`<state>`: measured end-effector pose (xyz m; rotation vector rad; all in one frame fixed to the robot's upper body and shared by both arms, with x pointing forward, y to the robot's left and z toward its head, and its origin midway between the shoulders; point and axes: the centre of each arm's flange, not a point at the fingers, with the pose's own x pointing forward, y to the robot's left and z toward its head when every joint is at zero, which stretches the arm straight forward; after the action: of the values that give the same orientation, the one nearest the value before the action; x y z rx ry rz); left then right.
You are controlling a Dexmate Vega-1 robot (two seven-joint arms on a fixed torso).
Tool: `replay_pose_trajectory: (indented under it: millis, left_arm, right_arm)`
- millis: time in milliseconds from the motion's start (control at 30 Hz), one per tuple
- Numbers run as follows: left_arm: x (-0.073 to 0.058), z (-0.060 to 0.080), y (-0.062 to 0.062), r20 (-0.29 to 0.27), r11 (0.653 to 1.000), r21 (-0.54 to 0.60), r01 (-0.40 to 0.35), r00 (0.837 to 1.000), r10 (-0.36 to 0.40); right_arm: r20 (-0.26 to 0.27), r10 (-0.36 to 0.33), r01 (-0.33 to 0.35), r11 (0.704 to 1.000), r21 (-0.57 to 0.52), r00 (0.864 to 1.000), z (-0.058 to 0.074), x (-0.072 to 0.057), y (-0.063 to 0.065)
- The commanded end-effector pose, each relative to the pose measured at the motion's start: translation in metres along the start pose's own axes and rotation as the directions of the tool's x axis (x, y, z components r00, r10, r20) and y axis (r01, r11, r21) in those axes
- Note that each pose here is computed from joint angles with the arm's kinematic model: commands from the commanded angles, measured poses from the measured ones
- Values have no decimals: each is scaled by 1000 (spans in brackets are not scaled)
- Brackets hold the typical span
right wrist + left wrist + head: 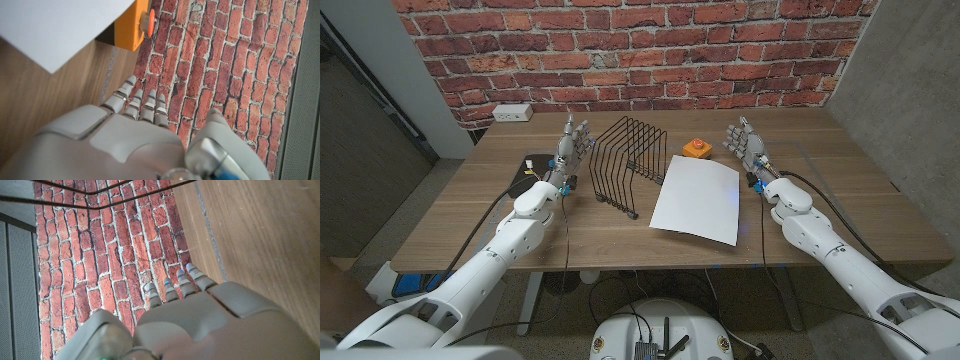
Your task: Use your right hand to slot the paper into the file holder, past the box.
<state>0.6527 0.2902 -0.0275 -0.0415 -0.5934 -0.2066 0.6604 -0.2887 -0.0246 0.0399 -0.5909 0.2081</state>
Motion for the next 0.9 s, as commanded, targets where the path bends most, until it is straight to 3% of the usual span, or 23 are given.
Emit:
replay_pose_trajectory:
  millis: [33, 533, 900]
  left_arm:
    - [0, 0, 0, 0, 1000, 0, 0, 1000, 0]
    - [0, 0, 0, 0, 1000, 0, 0, 1000, 0]
    - [0, 0, 0, 0, 1000, 0, 0, 1000, 0]
  right_arm:
    - [-12, 0, 0, 1000, -4, 1000, -2, 4, -1]
    - [-19, -14, 14, 1000, -18, 1000, 1, -10, 8]
    - [-28, -35, 34, 998, -47, 999, 10, -18, 12]
